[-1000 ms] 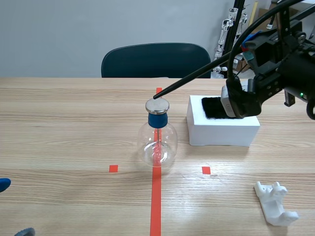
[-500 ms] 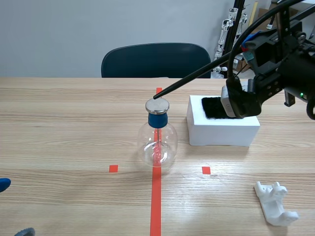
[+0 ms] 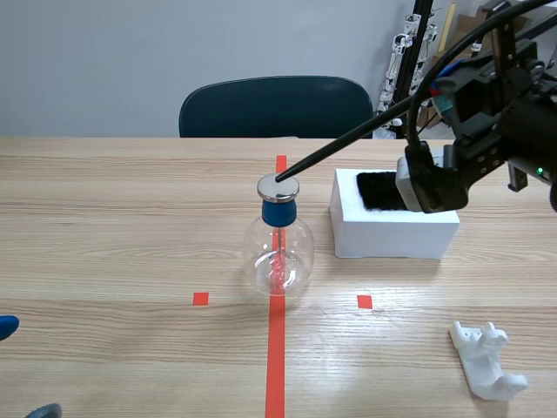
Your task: Do the electroscope experiment. hold the rod still at the electroscope
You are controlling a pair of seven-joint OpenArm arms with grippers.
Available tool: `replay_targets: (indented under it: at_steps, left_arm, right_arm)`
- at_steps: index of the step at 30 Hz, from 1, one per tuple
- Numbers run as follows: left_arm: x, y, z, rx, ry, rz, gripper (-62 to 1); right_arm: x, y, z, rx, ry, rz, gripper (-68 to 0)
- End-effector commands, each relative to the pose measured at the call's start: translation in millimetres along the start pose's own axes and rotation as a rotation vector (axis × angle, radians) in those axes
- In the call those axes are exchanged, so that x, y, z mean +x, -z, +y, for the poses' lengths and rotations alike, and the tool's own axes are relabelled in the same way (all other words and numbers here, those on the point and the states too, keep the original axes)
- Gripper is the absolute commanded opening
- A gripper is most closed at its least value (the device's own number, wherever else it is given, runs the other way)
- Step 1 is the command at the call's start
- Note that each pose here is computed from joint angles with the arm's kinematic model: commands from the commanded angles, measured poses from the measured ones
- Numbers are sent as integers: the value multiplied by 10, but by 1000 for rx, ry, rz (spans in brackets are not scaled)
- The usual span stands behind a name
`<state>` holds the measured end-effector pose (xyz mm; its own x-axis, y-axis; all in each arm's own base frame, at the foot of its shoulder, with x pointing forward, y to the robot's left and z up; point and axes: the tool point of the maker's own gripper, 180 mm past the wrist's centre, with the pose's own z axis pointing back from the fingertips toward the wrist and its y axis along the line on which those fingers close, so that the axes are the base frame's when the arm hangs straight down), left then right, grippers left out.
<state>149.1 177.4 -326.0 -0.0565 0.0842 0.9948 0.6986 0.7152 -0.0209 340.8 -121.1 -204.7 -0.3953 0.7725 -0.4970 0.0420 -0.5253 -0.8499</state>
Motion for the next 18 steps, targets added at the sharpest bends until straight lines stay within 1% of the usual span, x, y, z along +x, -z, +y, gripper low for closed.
replay_targets:
  at_steps: [1, 5, 11, 14, 18]
  left_arm:
    - [65, 8, 26, 1, 6, -26, 14]
    - [65, 8, 26, 1, 6, -26, 14]
    - [65, 8, 26, 0, 6, -26, 14]
    - [65, 8, 26, 0, 6, -26, 14]
    - [65, 8, 26, 0, 6, -26, 14]
  right_arm:
    - [-175, -31, -130, -35, -10, 51, -653]
    - [-280, -149, -220, -52, 11, 88, -653]
    - [-303, -406, -384, -78, 55, 106, -653]
    - [-295, -554, -455, -87, 96, 129, -653]
    - [-281, -766, -511, -86, 170, 165, -653]
